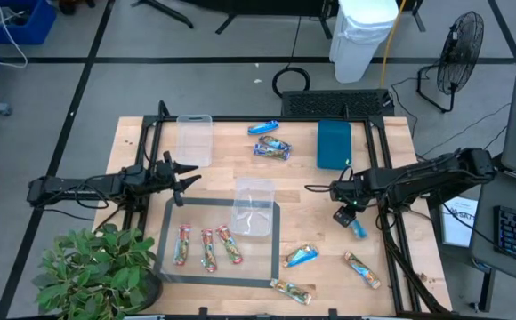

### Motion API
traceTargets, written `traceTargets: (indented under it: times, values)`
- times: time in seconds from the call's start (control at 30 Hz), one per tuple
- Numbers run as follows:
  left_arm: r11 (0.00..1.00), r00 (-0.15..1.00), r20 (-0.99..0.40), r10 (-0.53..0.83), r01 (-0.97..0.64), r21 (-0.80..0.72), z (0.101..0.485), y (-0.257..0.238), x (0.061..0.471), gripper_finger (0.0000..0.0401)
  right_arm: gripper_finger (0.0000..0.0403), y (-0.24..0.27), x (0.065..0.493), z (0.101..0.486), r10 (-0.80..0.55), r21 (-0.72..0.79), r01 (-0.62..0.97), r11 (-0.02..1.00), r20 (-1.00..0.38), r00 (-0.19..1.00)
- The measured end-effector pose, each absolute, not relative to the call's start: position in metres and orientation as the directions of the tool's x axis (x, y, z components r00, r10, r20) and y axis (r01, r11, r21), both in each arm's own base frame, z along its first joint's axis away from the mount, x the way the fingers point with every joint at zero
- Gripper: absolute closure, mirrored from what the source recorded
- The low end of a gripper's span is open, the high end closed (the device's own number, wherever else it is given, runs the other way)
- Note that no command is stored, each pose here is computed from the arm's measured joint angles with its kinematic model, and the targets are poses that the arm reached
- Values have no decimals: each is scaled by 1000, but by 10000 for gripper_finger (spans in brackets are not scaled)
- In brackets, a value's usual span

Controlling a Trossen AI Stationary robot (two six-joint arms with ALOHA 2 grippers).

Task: Pick and place Granola Bars by type
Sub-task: Put the yellow granola bar into the blue bin

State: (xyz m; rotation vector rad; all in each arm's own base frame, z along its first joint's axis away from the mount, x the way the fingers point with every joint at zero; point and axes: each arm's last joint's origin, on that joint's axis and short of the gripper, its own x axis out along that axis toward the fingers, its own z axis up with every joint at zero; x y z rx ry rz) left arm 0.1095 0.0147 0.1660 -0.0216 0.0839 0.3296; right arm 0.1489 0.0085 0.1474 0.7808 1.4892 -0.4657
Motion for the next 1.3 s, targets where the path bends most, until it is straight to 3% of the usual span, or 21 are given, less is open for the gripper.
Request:
traceTargets:
  times: [0.43, 0.83, 1.3]
  values:
    - [946, 943, -86, 322, -324, -8, 166, 15, 109, 244, 227, 7, 159, 148, 157, 226, 692, 686, -974, 163]
    - [946, 943, -86, 322, -324, -8, 166, 15, 109, 244, 234, 8, 158, 148, 159, 223, 688, 691, -975, 156]
    - [946, 943, -86, 322, -324, -8, 166, 15, 109, 244, 356, 8, 158, 148, 160, 225, 647, 729, -974, 159]
